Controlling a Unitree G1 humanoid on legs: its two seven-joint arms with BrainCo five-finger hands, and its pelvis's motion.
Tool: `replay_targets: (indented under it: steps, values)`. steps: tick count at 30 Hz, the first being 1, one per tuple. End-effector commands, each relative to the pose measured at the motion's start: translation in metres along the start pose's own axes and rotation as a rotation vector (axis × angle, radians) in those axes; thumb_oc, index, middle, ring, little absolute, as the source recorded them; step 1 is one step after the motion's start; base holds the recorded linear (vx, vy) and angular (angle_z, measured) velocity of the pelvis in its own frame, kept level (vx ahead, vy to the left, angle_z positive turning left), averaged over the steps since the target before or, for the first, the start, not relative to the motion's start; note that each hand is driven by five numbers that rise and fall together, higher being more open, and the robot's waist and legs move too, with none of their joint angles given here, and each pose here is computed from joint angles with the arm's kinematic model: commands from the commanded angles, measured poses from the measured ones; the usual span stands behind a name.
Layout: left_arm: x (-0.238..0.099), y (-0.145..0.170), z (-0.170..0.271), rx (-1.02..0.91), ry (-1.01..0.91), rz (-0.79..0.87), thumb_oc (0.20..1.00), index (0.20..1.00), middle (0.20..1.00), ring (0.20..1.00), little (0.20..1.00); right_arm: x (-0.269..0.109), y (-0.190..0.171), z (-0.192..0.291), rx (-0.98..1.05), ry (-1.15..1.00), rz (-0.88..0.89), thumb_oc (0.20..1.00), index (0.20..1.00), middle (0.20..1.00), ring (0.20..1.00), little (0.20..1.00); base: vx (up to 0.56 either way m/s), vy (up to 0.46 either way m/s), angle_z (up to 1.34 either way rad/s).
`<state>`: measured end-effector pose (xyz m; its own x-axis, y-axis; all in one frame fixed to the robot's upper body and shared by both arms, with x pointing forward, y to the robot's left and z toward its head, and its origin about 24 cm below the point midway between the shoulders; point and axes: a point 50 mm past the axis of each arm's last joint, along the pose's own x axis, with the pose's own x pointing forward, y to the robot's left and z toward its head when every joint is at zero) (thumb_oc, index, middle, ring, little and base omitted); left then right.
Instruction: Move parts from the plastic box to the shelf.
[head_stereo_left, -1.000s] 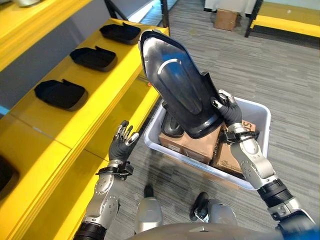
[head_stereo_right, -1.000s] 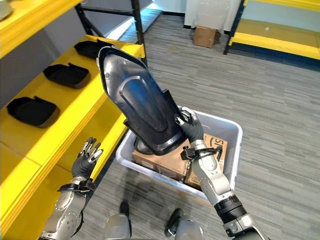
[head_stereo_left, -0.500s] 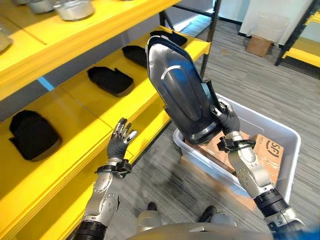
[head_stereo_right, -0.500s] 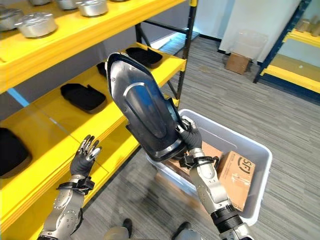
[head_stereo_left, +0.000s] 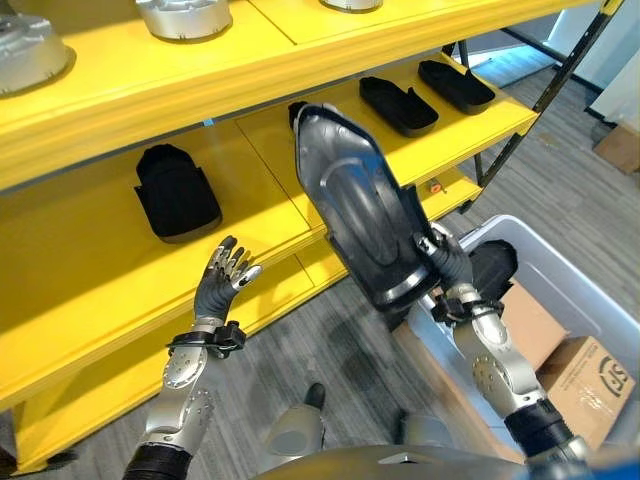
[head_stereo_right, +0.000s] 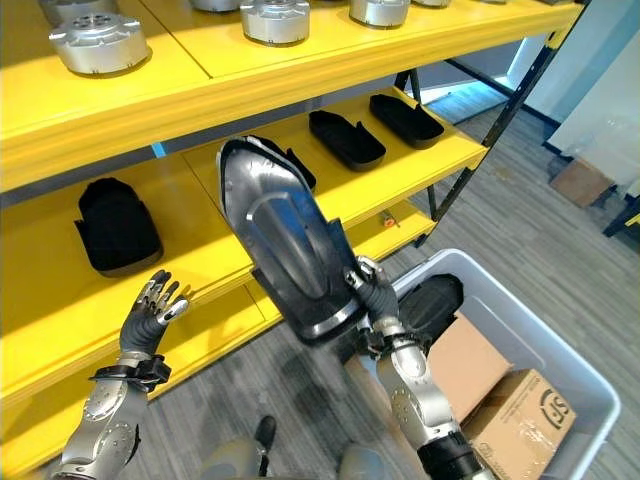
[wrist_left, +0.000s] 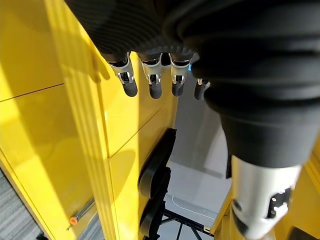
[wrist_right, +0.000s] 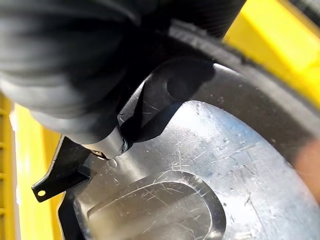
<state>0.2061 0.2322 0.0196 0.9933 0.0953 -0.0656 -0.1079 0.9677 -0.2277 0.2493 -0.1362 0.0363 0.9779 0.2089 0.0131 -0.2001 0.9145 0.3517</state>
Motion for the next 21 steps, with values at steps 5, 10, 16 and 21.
replay_targets:
  steps: [5, 10, 16, 21]
  values:
    - [0.004, -0.029, 0.029, -0.021, -0.167, -0.125, 1.0, 1.0, 1.0, 1.0, 1.0, 0.02, 0.027, 0.042, 0.03, -0.196, 0.137, 0.2, 0.2, 0.2, 0.2, 0.2, -0.01, 0.001, 0.11]
    - [0.002, -0.027, 0.026, -0.021, -0.15, -0.129, 1.0, 1.0, 1.0, 1.0, 1.0, 0.023, 0.025, 0.043, 0.029, -0.195, 0.126, 0.2, 0.2, 0.2, 0.2, 0.2, 0.01, -0.013, 0.05]
    - [0.006, -0.034, 0.023, -0.044, -0.132, -0.165, 1.0, 1.0, 1.0, 1.0, 1.0, 0.018, 0.008, 0.055, -0.014, -0.234, 0.067, 0.2, 0.2, 0.2, 0.2, 0.2, -0.05, 0.0, 0.93]
    - [0.004, -0.03, 0.027, -0.048, -0.143, -0.136, 1.0, 1.0, 1.0, 1.0, 1.0, 0.014, 0.001, 0.051, -0.015, -0.219, 0.042, 0.2, 0.2, 0.2, 0.2, 0.2, 0.04, 0.067, 0.38]
